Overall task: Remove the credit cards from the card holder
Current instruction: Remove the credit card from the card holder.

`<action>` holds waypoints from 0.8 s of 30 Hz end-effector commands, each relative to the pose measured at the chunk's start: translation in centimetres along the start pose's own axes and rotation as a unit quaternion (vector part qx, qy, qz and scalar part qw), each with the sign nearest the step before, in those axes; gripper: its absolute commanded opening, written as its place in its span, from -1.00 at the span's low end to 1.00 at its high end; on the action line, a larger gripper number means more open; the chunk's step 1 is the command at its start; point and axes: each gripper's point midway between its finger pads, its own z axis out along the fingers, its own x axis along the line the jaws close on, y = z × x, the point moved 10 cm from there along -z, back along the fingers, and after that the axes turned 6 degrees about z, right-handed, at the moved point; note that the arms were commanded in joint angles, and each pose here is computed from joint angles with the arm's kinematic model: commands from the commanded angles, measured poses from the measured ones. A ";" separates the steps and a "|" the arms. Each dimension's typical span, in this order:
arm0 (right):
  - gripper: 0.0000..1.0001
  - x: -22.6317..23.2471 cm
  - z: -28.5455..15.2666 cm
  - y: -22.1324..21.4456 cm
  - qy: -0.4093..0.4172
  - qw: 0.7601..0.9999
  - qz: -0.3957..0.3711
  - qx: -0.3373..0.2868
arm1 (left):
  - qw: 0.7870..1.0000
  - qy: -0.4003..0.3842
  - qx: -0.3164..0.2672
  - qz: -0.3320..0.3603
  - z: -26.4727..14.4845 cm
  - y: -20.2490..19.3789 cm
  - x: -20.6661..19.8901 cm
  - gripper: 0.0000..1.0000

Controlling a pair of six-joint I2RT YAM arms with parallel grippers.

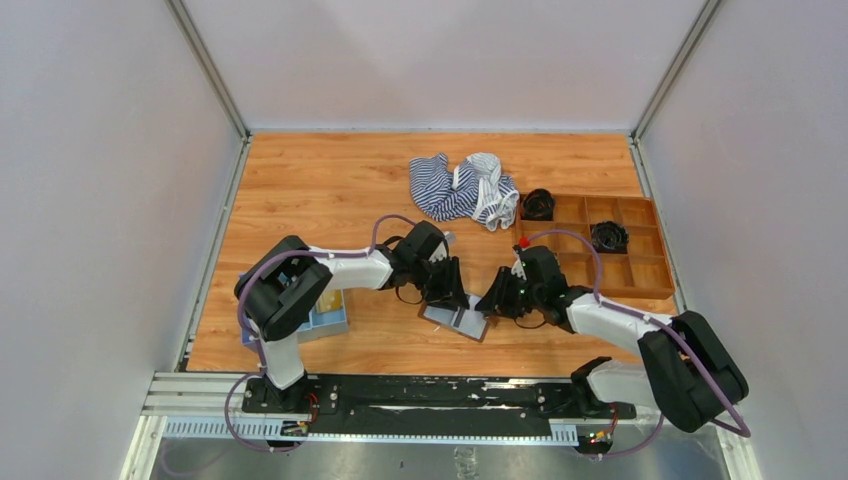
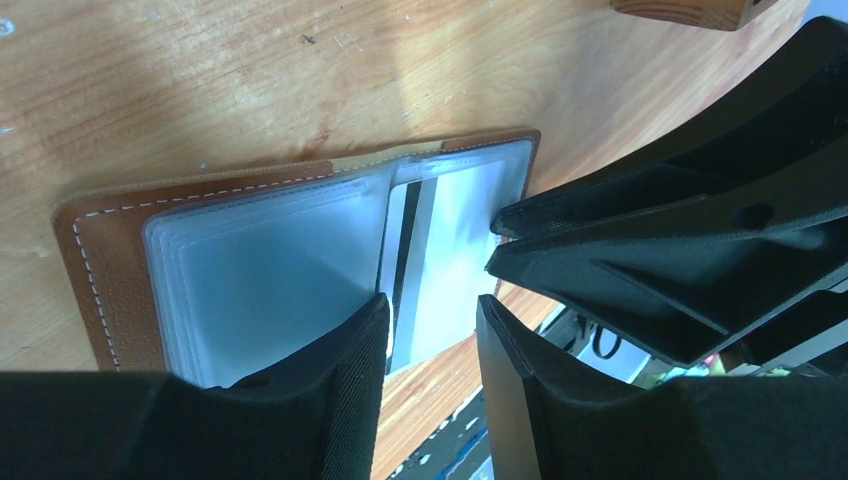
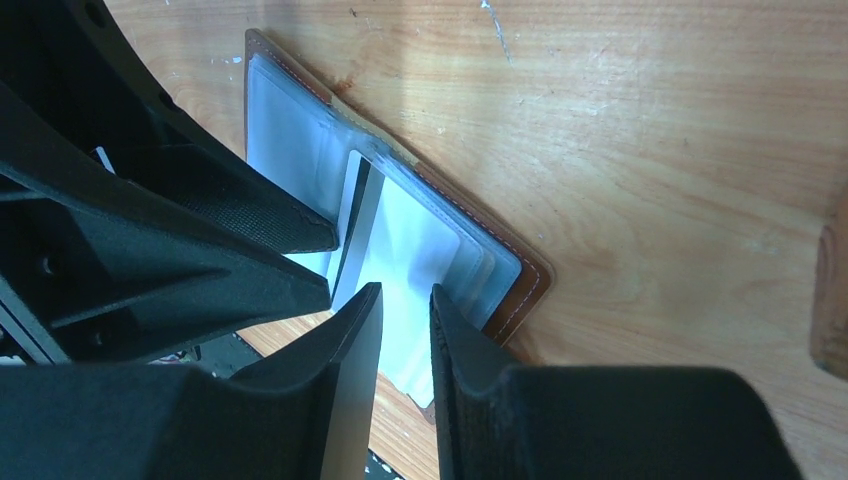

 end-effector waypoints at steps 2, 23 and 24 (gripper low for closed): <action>-0.44 -0.6 0.2 -0.9 -0.005 1.000 0.004 0.013 | 0.998 0.058 0.014 0.028 -0.2 -0.6 1.0 -0.09; -0.48 -0.8 0.4 -1.0 -0.002 1.000 0.006 0.023 | 0.999 -0.015 0.033 0.016 0.9 -0.7 0.5 -0.28; -0.48 -0.8 0.4 -1.1 -0.001 1.000 0.006 0.024 | 0.999 -0.018 0.033 0.017 0.9 -0.6 0.3 -0.28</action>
